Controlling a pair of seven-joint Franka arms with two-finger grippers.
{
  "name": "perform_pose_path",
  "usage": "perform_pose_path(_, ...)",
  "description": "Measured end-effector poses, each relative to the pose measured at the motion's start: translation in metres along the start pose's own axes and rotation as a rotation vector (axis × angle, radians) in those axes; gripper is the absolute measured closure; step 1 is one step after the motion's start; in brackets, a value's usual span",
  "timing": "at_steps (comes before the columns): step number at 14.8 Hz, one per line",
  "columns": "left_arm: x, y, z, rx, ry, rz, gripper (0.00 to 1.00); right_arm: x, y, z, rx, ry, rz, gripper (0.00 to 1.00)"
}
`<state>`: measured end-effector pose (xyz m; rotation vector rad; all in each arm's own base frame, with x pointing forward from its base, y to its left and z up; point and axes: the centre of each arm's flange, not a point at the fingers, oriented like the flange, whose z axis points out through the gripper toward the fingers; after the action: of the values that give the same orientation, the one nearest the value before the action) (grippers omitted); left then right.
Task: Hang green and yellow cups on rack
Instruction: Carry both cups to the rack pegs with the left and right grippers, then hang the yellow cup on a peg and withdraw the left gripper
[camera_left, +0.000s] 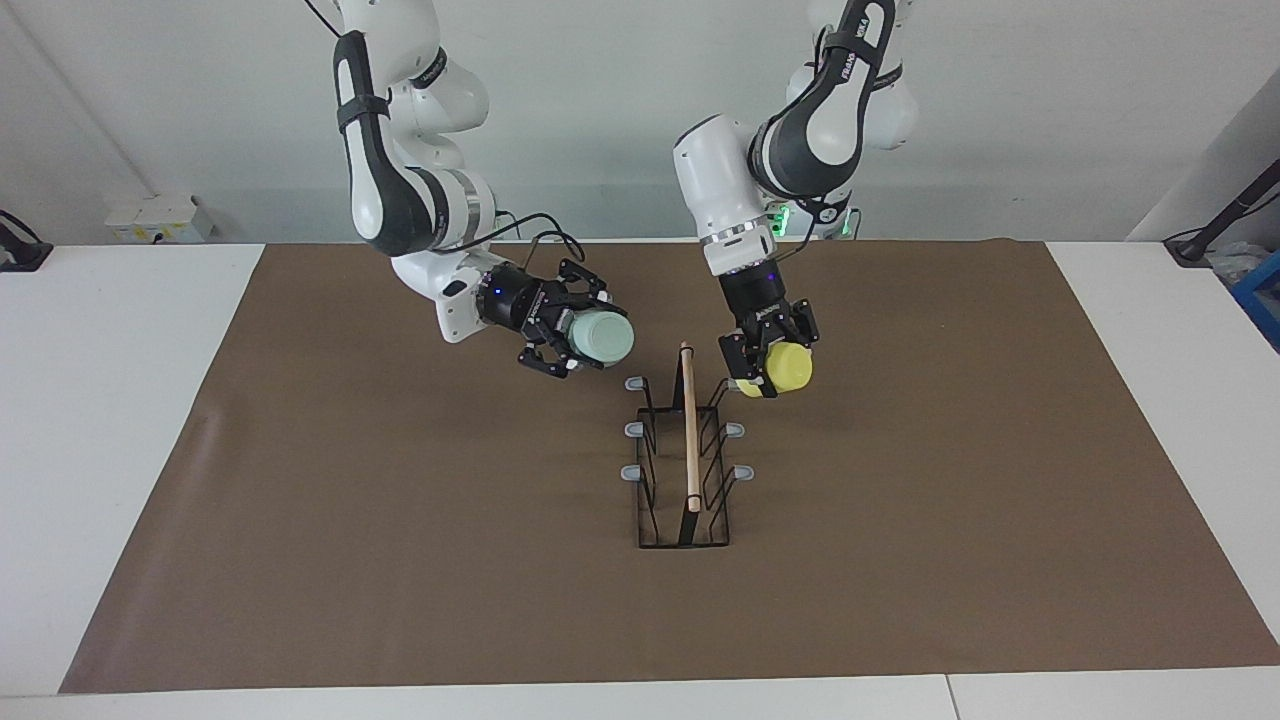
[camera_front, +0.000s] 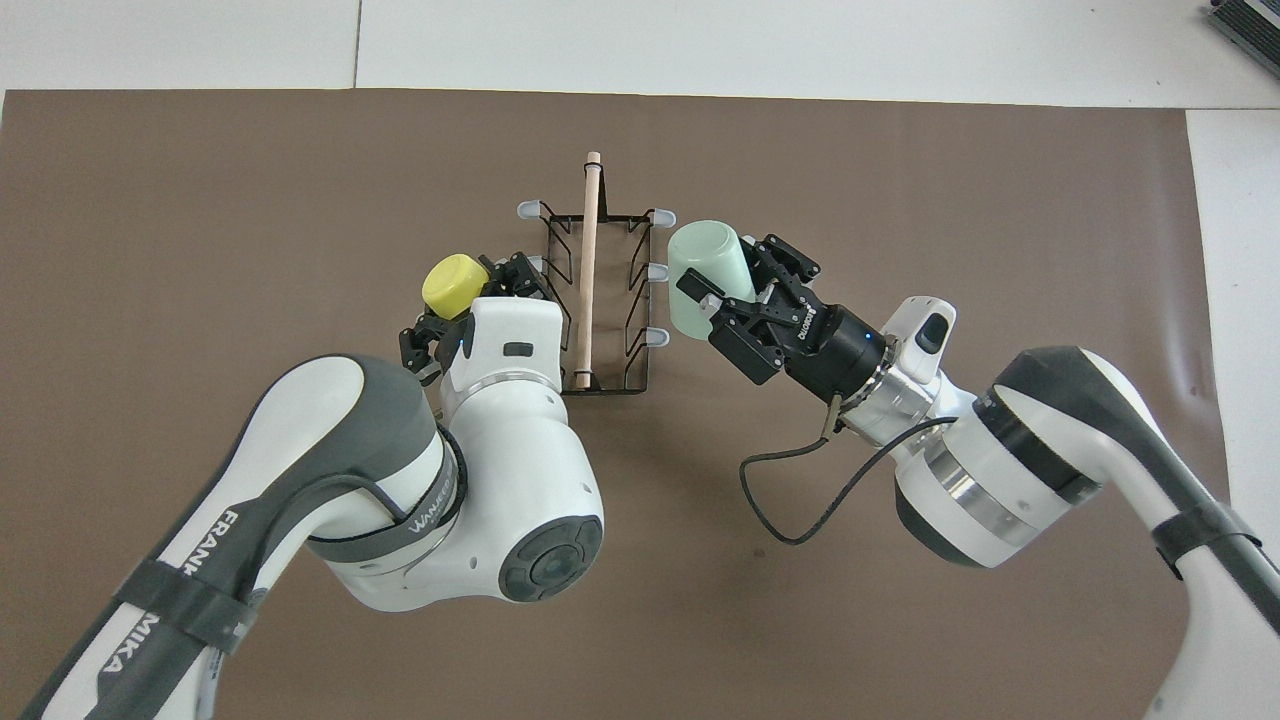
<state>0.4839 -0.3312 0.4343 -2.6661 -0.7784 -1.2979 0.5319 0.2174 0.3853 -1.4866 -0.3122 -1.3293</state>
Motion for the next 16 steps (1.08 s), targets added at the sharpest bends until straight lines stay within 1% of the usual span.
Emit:
perform_pose_path(3, -0.019, 0.004, -0.001, 0.002, 0.003, 0.042, 0.35, -0.036, 0.017, 0.001, 0.058, 0.022, -0.014, 0.32)
perform_pose_path(5, -0.041, 0.007, 0.005, 0.011, 0.017, 0.061, 0.35, -0.060, 0.029, -0.001, 0.074, 0.031, -0.005, 0.32)
perform_pose_path(6, -0.051, 0.009, 0.008, 0.015, 0.024, 0.065, 0.35, -0.067, 0.033, -0.001, 0.081, 0.036, 0.003, 0.32)
perform_pose_path(8, -0.067, 0.011, 0.012, 0.018, 0.024, 0.075, 0.35, -0.075, 0.035, 0.001, 0.099, 0.064, 0.025, 0.32)
perform_pose_path(10, -0.066, 0.011, 0.013, 0.021, 0.031, 0.072, 0.35, -0.081, 0.034, 0.004, 0.117, 0.082, 0.041, 0.32)
perform_pose_path(11, -0.065, 0.012, 0.013, 0.019, 0.032, 0.070, 0.32, -0.082, 0.033, 0.005, 0.121, 0.089, 0.045, 0.32)
perform_pose_path(12, -0.064, 0.013, 0.012, 0.016, 0.033, 0.069, 0.32, -0.083, 0.033, 0.006, 0.119, 0.092, 0.047, 0.32)
perform_pose_path(13, -0.063, 0.015, 0.011, 0.013, 0.034, 0.067, 0.25, -0.083, 0.033, 0.006, 0.119, 0.093, 0.048, 0.32)
perform_pose_path(14, -0.060, 0.016, 0.009, 0.009, 0.036, 0.062, 0.16, -0.083, 0.033, 0.006, 0.119, 0.093, 0.047, 0.32)
perform_pose_path(15, -0.057, 0.018, 0.007, 0.004, 0.039, 0.057, 0.03, -0.083, 0.033, 0.006, 0.119, 0.093, 0.044, 0.32)
perform_pose_path(16, -0.054, 0.020, 0.005, 0.000, 0.040, 0.049, 0.00, -0.083, 0.032, 0.006, 0.119, 0.094, 0.036, 0.32)
